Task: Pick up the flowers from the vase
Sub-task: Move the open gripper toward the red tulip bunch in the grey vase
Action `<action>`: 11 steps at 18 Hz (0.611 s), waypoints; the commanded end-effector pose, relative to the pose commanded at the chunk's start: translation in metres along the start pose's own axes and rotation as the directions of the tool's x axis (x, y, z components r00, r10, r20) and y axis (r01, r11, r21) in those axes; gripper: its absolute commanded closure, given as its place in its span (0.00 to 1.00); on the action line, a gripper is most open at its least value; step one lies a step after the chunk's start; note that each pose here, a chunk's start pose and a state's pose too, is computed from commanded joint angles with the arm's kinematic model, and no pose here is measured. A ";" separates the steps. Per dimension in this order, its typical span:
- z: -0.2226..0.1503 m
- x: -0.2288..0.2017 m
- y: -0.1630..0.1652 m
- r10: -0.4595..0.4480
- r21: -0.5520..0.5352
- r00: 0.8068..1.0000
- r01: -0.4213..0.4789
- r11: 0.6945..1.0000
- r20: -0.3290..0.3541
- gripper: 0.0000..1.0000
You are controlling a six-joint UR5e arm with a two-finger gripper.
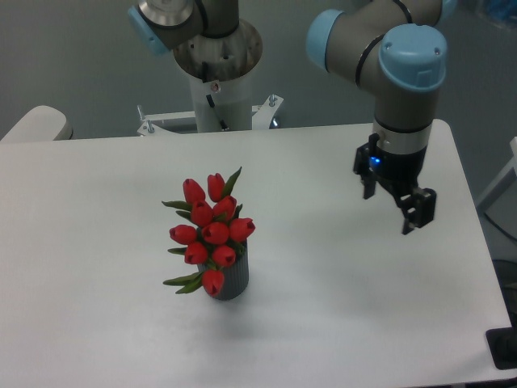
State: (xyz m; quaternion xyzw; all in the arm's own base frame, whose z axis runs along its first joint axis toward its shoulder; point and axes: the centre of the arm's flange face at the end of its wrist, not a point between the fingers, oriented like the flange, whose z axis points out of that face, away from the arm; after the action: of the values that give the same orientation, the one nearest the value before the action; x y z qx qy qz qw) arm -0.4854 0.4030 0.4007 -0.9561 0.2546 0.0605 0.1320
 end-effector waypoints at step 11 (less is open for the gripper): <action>0.031 0.053 0.002 -0.223 0.486 0.961 0.274 0.830 -0.161 0.00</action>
State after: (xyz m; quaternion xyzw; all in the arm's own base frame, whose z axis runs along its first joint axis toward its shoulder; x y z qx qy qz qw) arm -0.4419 0.3854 0.3609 -0.9149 0.1412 -0.0726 0.3712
